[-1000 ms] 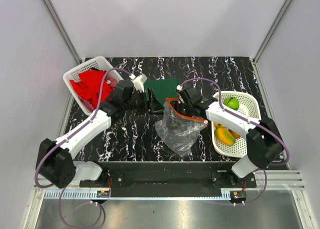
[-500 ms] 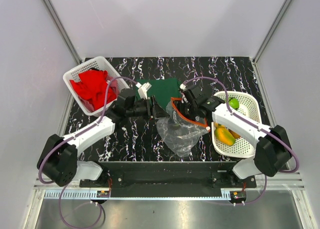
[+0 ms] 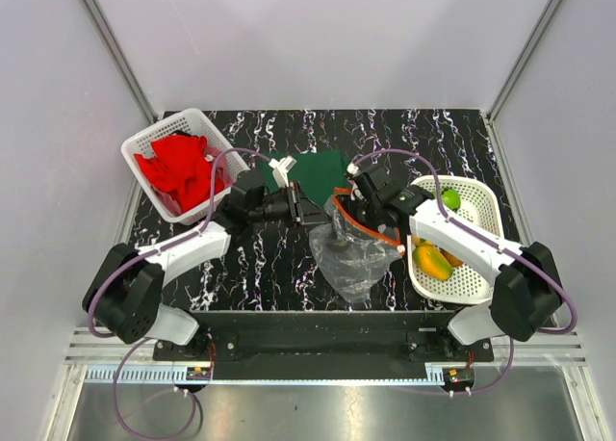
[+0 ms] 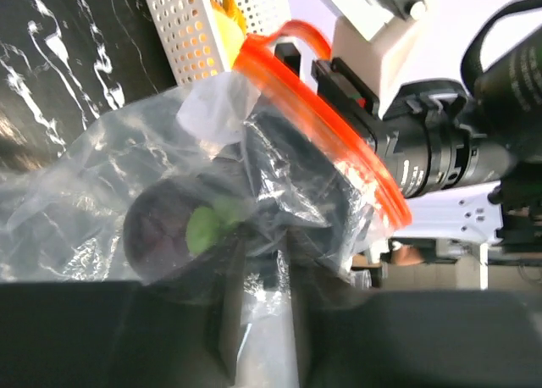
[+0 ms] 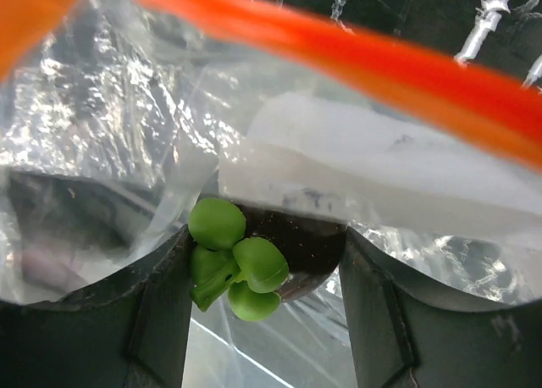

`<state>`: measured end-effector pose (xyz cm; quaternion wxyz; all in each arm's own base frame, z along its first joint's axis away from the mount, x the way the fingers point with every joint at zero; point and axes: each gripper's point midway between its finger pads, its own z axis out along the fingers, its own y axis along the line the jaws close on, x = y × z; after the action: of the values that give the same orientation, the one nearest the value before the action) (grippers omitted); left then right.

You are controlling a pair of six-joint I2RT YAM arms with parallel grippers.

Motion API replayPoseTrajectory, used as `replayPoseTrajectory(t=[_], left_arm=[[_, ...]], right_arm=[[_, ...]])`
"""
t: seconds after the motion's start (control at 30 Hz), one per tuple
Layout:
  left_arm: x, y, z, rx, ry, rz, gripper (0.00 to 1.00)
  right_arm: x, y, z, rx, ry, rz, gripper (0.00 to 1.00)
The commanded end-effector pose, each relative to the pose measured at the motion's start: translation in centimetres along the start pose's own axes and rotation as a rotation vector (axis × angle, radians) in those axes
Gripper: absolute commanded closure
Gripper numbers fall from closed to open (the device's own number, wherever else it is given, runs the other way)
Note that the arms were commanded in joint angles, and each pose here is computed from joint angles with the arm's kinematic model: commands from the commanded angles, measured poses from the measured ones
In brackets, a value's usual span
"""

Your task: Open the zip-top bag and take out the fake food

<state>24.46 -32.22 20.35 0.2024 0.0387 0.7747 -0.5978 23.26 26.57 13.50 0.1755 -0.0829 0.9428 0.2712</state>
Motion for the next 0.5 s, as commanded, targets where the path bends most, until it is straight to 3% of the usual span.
replayPoseTrajectory(t=[0.0, 0.03, 0.2, 0.47], left_arm=[[-1.0, -1.8, 0.3, 0.04, -0.017, 0.056, 0.96], [-0.8, -1.3, 0.0, -0.003, -0.009, 0.074, 1.0], [-1.0, 0.5, -0.7, -0.136, 0.005, 0.183, 1.0], [-0.4, 0.5, -1.5, -0.181, 0.034, 0.291, 1.0]], right_arm=[[-0.6, 0.2, -1.9, 0.017, -0.035, -0.044, 0.92], [-0.8, -0.2, -2.4, 0.046, -0.054, -0.051, 0.92], [-0.8, -0.5, -4.7, 0.081, -0.077, -0.07, 0.92], [-3.0, 0.2, -8.3, 0.105, -0.183, -0.055, 0.93]])
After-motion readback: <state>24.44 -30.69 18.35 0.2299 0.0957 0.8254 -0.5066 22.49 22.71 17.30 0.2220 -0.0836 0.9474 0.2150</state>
